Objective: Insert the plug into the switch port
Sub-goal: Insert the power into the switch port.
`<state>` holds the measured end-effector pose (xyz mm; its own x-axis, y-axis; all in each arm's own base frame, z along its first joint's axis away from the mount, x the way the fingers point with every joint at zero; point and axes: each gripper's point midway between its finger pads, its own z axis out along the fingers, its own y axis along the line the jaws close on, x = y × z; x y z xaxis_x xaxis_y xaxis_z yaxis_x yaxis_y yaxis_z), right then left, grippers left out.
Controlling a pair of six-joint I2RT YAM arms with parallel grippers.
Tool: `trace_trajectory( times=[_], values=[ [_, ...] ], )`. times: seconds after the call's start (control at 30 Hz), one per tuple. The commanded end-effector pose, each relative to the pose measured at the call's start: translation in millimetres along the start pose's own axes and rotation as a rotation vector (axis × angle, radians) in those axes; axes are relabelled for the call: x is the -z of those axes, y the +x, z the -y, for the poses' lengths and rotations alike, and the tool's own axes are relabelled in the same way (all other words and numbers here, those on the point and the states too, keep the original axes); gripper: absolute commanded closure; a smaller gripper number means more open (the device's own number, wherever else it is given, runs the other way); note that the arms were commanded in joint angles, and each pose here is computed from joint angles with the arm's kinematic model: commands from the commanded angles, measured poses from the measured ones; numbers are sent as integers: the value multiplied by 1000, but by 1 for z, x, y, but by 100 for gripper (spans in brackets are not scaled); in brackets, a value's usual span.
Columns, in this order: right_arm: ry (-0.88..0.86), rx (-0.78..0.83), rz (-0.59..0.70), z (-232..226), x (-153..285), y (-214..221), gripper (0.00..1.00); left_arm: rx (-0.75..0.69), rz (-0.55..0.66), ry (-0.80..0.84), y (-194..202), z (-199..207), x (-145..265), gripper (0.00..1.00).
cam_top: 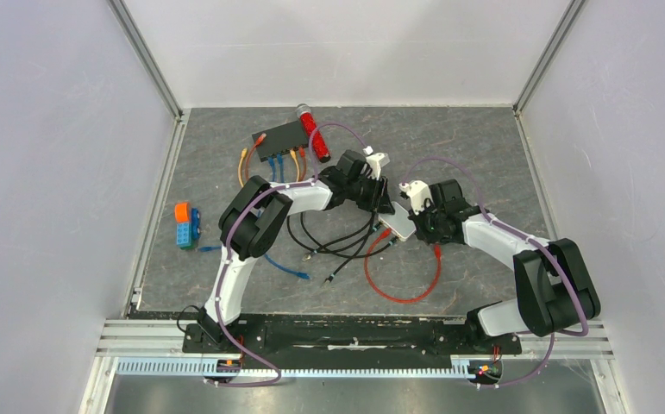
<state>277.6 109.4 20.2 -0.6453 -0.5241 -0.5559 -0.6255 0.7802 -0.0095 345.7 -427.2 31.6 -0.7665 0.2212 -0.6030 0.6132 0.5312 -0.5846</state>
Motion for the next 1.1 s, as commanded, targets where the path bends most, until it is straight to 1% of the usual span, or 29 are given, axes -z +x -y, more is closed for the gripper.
trace_trajectory(
  times=[0.0, 0.2, 0.37, 0.5, 0.7, 0.83, 1.07],
  values=[
    [57, 34, 232, 16, 1, -65, 100, -26, -147, 127, 54, 40, -16, 55],
    [28, 14, 335, 11, 6, -91, 100, -3, -150, 123, 67, 43, -17, 57],
    [59, 79, 365, 18, 6, -99, 100, -2, -164, 147, 74, 51, -21, 57],
    [93, 93, 395, 24, 7, -107, 100, 6, -172, 169, 80, 59, -22, 58],
    [140, 46, 475, 30, 16, -137, 100, -1, -200, 162, 97, 65, -24, 58],
    [113, 81, 520, 21, 20, -158, 100, -9, -206, 156, 100, 66, -23, 58],
    [91, 147, 529, 14, 13, -173, 100, -30, -214, 164, 100, 75, -25, 59]
  ],
)
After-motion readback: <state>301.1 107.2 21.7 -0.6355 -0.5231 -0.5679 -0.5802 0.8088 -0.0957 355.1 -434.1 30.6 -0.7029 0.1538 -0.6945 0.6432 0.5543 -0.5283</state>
